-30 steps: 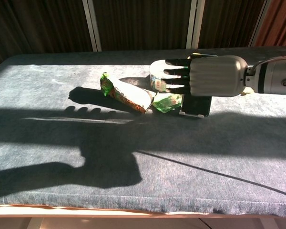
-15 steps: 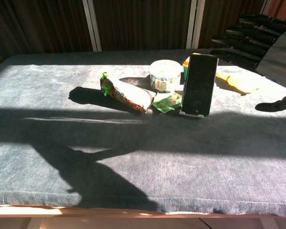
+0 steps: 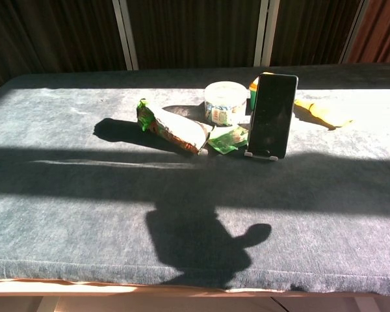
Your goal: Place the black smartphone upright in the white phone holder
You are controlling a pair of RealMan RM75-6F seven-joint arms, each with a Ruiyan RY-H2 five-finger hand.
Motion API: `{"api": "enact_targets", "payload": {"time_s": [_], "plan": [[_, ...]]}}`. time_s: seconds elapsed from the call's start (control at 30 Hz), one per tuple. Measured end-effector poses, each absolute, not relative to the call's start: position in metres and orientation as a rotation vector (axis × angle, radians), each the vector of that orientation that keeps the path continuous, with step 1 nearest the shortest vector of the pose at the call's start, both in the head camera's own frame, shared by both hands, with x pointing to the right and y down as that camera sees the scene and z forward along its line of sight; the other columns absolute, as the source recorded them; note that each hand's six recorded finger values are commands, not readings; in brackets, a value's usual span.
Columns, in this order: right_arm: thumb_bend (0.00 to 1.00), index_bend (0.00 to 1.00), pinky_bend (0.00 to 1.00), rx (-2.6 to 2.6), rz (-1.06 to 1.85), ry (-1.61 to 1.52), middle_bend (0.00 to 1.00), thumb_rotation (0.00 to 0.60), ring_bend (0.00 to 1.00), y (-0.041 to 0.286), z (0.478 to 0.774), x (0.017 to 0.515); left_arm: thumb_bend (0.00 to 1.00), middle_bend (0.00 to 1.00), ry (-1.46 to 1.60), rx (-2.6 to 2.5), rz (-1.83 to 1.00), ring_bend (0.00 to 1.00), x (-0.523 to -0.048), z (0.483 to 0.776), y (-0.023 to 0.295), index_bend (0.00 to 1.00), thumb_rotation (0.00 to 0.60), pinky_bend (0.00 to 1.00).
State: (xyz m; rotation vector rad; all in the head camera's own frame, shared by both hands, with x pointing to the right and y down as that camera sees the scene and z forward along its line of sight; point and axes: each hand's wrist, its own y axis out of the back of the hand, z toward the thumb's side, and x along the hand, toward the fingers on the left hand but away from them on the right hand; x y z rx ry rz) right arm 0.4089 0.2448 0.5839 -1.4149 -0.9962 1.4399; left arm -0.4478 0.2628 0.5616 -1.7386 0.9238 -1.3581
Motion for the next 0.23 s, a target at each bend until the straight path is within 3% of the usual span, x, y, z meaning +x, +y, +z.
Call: {"api": "enact_targets", "payload": {"time_s": [0.23], "plan": [[0.18,0.0,0.0,-1.415,1.494,-0.976,0.0,0.6,0.0,0.2485,0.5932,0.4243,0.4,0.0,0.941,-1.721,-1.372,0.0,-0.4501,0.5612,0.2608,0.0,0.6,0.0]]}}
